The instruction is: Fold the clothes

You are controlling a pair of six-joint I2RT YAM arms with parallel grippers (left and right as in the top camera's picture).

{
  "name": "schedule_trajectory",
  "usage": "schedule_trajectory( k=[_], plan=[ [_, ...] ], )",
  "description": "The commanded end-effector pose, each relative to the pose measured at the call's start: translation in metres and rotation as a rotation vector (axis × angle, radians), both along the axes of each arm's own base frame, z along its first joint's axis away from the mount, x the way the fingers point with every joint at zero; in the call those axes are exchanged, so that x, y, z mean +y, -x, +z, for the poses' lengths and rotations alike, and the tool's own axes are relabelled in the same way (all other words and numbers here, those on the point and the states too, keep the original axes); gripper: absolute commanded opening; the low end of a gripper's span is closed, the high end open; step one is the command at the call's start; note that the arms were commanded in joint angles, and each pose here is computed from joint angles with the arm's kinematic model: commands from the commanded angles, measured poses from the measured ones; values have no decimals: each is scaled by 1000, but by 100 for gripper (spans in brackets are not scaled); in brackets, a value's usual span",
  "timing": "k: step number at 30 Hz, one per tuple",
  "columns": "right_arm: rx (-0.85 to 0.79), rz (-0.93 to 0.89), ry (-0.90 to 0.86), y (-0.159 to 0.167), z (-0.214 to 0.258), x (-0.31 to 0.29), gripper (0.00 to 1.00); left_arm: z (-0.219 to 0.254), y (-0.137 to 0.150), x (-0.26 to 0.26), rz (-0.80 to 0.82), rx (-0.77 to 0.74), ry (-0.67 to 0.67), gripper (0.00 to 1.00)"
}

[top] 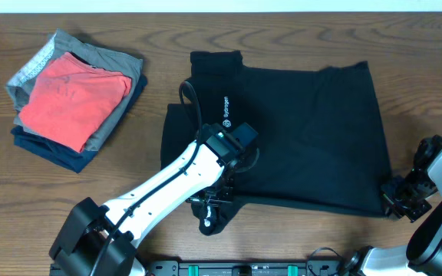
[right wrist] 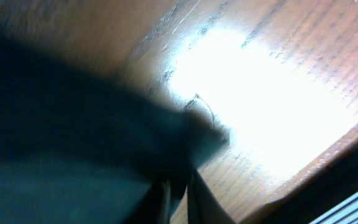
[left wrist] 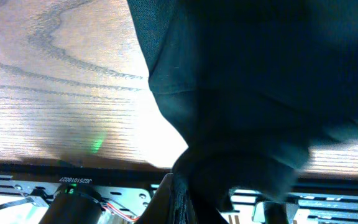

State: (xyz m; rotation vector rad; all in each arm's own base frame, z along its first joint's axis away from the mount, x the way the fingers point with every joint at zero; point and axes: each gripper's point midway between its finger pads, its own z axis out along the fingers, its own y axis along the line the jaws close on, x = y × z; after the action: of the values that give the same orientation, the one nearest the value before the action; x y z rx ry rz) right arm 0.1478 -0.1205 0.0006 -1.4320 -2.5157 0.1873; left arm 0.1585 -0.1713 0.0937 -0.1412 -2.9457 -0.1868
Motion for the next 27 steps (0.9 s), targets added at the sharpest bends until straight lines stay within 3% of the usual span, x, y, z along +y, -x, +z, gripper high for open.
schedule_trajectory(
  k=[1,7,13,14,17,18,27],
  plan=[
    [5,-37,59,7,7,-11,13,4,-1,5,8,-21,-8,6],
    [-46,-37,71,4,20,-10,14,4,-1,5,8,-22,-8,6],
    [-63,-16,-12,7,26,6,28,4,-3,3,8,-27,-3,6],
    [-57,-16,-15,8,26,7,31,4,-3,3,8,-27,-2,6],
    [-47,-26,-19,11,25,9,59,4,-3,3,8,-28,-2,7],
    [-46,-33,-18,12,24,10,62,4,-3,3,8,-29,-1,6],
    [-77,-75,12,19,-8,15,57,4,-3,3,8,-30,-1,6]
  ],
)
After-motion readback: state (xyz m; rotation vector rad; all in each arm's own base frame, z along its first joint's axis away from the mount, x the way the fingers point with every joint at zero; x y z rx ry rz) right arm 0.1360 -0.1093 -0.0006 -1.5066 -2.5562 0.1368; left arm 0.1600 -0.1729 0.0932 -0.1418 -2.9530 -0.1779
